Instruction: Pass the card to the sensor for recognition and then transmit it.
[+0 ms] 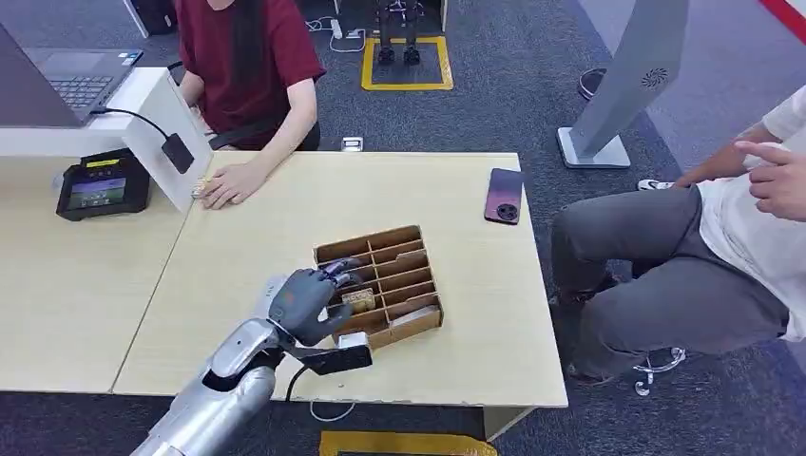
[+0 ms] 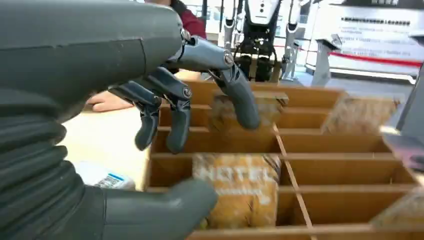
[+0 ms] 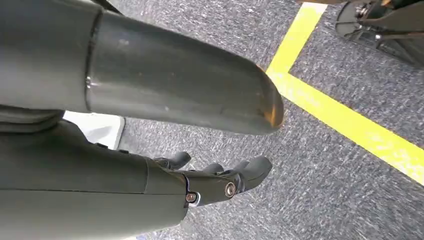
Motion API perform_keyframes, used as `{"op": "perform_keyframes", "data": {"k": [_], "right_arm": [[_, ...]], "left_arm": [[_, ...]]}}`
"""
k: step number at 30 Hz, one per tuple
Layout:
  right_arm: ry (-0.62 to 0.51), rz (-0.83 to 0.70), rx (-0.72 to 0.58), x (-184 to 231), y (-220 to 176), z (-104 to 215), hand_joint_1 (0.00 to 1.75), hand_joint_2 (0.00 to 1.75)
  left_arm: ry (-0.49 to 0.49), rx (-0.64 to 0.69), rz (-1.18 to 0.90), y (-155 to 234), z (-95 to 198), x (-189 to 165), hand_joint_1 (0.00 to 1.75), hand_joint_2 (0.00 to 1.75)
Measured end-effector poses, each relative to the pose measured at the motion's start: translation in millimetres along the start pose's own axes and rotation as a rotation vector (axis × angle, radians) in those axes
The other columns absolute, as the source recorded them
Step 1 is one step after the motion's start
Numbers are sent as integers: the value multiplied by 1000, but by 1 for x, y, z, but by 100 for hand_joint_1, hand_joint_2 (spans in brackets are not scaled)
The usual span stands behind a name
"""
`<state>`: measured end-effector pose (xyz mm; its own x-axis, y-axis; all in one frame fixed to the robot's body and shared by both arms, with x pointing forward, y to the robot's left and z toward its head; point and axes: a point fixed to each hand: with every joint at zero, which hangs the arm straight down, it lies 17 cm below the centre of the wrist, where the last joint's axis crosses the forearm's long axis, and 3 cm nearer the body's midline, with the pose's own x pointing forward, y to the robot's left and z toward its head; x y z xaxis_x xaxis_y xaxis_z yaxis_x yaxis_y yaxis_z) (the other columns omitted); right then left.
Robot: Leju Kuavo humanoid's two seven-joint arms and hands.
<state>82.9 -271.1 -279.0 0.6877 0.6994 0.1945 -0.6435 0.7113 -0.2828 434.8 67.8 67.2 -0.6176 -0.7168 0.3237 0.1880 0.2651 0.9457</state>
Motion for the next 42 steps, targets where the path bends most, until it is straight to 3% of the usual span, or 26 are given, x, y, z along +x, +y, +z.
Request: {"op": "perform_keyframes", "data": {"k": [7, 14, 18, 42], "right_arm": [[0, 7, -1, 0, -1, 0, 0, 0], [-16, -7, -13, 6, -2, -1, 0, 0], [-20, -12, -9, 8, 1, 0, 0, 0], [-4, -27, 1, 5, 4, 0, 0, 0]], "left_arm": [[-28, 67, 39, 25, 7, 5, 0, 175], [-117, 123, -35, 90, -24, 31, 0, 175], [-139, 151, -45, 106, -30, 40, 0, 175], [-178, 109, -90, 101, -15, 32, 0, 175]]}}
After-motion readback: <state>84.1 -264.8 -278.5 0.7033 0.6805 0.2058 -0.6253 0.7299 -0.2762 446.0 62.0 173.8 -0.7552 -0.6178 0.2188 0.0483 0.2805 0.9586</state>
